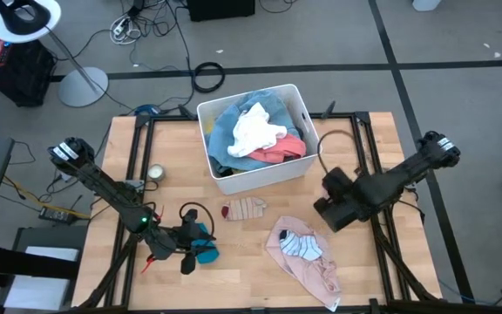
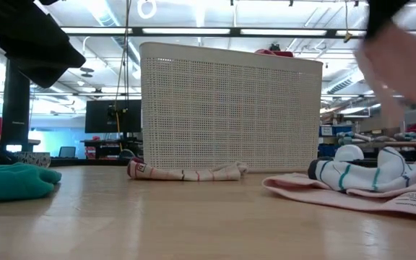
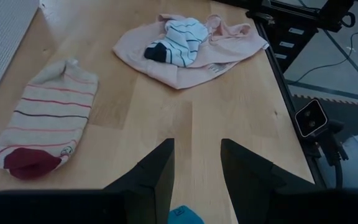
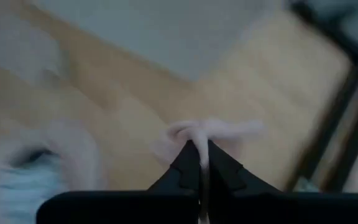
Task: Sort clothes
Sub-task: Put the pink sock into the white bin
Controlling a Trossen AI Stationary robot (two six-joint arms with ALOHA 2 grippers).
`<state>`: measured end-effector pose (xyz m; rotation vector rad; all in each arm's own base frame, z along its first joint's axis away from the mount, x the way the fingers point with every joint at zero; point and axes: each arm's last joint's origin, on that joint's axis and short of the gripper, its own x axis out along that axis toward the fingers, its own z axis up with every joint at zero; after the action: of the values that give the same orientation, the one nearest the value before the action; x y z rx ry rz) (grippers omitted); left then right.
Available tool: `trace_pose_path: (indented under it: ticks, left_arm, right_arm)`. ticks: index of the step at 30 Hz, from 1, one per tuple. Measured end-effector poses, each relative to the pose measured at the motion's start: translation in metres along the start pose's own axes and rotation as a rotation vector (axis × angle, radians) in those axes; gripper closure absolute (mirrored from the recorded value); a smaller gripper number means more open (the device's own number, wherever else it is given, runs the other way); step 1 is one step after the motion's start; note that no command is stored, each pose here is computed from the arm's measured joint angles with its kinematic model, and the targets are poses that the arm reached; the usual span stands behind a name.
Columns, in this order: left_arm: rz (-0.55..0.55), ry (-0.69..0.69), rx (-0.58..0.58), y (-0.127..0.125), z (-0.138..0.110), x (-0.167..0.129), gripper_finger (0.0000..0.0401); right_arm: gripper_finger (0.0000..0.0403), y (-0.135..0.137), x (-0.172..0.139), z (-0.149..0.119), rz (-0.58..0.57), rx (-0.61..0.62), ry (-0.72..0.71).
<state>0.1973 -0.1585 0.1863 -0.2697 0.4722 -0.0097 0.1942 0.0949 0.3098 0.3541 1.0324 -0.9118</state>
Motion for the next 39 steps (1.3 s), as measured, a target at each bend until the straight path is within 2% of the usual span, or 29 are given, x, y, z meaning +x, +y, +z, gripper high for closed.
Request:
trace_pose_path:
  ticks: [4, 7, 11, 15, 18, 22, 26, 30, 33, 39]
  left_arm:
    - [0.009, -0.006, 0.004, 0.000, 0.000, 0.000, 0.0265]
    - [0.010, -0.007, 0.013, 0.000, 0.000, 0.000, 0.0265]
    - [0.018, -0.013, 0.015, 0.001, 0.000, 0.000, 0.0265]
    - [0.020, -0.016, 0.014, 0.001, 0.001, 0.000, 0.0265]
    - [0.023, -0.019, 0.014, 0.001, 0.001, 0.000, 0.0265]
    - [0.023, -0.018, 0.018, 0.001, 0.001, 0.000, 0.0265]
    - [0.023, -0.017, 0.017, 0.001, 0.001, 0.000, 0.0265]
    - [0.023, -0.016, 0.019, 0.001, 0.001, 0.000, 0.0265]
    - [0.023, -0.016, 0.019, 0.001, 0.001, 0.000, 0.0265]
    - [0.022, -0.015, 0.020, 0.001, 0.000, 0.000, 0.0265]
  right_arm:
    - [0.0401, -0.006, -0.048, 0.036, 0.137, -0.022, -0.205]
    - [0.0401, -0.013, -0.073, 0.066, 0.165, -0.023, -0.345]
    - [0.0402, -0.011, -0.087, 0.106, 0.185, -0.070, -0.459]
    - [0.0402, 0.000, -0.084, 0.150, 0.220, -0.135, -0.545]
    - [0.0401, 0.010, -0.069, 0.182, 0.263, -0.175, -0.588]
    - [0.0396, 0.018, -0.041, 0.221, 0.307, -0.164, -0.633]
    - [0.0394, 0.022, -0.002, 0.246, 0.288, -0.157, -0.584]
    - [0.0386, 0.034, 0.046, 0.257, 0.226, -0.183, -0.470]
    - [0.0371, 0.048, 0.083, 0.259, 0.253, -0.217, -0.354]
    - [0.0310, 0.065, 0.145, 0.262, 0.272, -0.169, -0.203]
